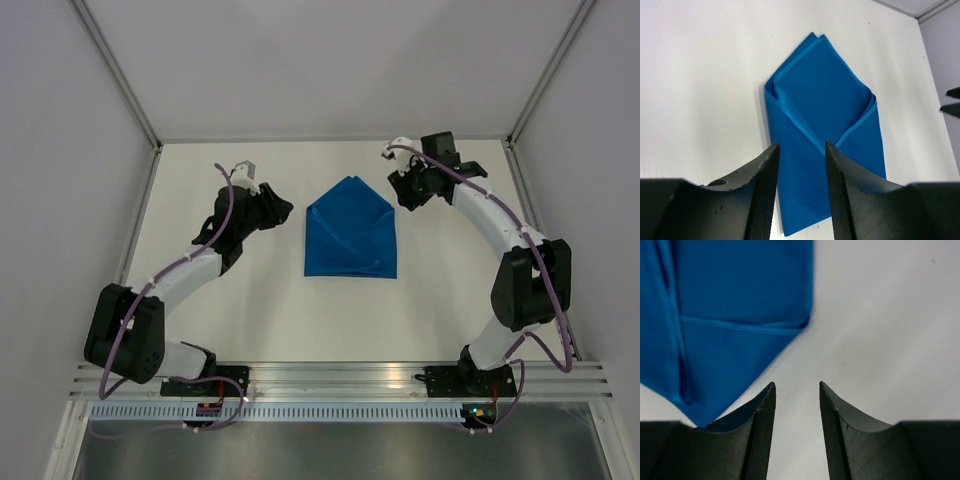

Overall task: Fold the napkin, place the utensils inside, and roll it up
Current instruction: Roll the napkin with the utensil

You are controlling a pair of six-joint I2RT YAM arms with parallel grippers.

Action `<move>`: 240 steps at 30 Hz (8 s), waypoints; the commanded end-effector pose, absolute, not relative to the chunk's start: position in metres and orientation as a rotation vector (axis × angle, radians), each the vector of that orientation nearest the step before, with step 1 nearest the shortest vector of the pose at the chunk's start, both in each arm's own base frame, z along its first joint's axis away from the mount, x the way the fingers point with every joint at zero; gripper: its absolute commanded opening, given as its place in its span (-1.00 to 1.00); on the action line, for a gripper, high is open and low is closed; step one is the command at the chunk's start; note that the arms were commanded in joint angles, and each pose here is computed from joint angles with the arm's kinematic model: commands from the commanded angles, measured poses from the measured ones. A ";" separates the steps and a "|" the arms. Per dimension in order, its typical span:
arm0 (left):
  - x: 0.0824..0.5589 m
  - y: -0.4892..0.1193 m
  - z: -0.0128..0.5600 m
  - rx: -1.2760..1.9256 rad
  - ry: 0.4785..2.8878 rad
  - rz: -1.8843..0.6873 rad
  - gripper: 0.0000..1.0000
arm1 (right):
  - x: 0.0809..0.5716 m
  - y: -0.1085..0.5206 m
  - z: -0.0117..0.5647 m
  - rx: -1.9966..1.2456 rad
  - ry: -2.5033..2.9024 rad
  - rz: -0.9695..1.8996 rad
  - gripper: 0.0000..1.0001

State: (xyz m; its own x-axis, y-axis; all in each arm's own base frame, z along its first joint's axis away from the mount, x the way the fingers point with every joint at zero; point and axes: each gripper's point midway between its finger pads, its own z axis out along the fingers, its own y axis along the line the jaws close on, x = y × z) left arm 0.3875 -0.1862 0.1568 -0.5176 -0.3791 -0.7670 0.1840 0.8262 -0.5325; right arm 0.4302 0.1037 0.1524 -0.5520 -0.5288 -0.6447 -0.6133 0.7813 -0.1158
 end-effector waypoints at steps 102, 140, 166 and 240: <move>0.275 -0.174 0.216 0.234 1.583 -0.531 -0.41 | 0.261 0.227 -0.021 -1.988 2.146 0.583 -0.75; 0.256 -0.345 0.112 1.278 1.342 -0.333 0.00 | 0.263 0.209 -0.040 -2.010 2.388 0.956 -0.88; 0.252 -0.370 0.045 1.566 1.339 -0.182 0.08 | 0.268 0.208 -0.048 -1.992 2.436 1.032 -0.90; 0.222 -0.363 0.018 1.408 2.216 -1.298 -0.95 | 0.325 0.145 0.106 -1.262 2.058 0.739 0.14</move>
